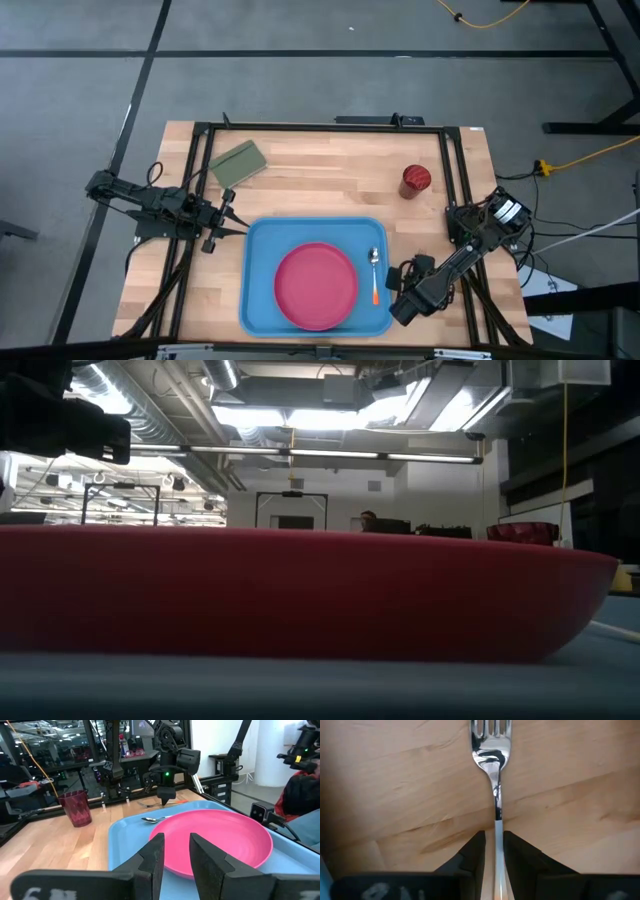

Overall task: Pick and place plate/cup/fork/spoon on tray
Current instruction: Put the orange fork on the blue serving tray to the right of the red plate

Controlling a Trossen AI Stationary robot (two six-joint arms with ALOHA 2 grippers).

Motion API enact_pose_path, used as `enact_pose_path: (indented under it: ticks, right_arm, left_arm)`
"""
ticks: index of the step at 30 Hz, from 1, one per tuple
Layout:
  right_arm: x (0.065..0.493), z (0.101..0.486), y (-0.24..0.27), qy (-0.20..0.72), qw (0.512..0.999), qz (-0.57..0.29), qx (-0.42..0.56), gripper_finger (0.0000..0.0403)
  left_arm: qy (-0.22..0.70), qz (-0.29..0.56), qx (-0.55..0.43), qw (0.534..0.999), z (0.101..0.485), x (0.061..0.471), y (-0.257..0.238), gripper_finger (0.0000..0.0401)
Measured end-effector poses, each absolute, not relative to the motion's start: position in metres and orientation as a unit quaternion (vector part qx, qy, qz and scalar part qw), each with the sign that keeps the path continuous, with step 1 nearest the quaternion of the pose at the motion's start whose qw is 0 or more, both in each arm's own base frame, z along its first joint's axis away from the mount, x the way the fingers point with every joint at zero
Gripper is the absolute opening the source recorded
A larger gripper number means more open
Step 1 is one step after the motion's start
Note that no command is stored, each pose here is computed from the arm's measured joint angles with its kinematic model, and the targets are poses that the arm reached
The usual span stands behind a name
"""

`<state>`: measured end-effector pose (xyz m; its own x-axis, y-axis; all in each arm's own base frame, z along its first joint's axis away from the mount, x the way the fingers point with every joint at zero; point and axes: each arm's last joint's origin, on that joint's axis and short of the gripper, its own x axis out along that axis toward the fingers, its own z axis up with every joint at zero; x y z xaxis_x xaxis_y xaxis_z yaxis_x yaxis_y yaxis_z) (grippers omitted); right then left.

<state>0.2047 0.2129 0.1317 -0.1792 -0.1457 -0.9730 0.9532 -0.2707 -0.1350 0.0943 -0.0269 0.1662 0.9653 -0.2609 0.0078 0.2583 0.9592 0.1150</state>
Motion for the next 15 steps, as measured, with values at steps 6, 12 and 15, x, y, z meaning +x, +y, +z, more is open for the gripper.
enact_pose_path:
  ticks: [6,12,15]
  right_arm:
    - [0.2053,0.1316,0.2132,0.417,0.426,-0.642,0.482,0.0038]
    - [0.2051,0.1319,0.2133,0.405,0.415,-0.651,0.490,0.0012]
    - [0.2073,0.1368,0.2155,0.404,0.413,-0.653,0.489,0.0011]
  left_arm:
    - [-0.011,-0.131,0.057,0.990,0.1662,0.0944,-0.0269,0.0083]
    - [-0.011,-0.131,0.057,0.990,0.1662,0.0944,-0.0269,0.0083]
    - [-0.011,-0.131,0.057,0.990,0.1662,0.0944,-0.0269,0.0083]
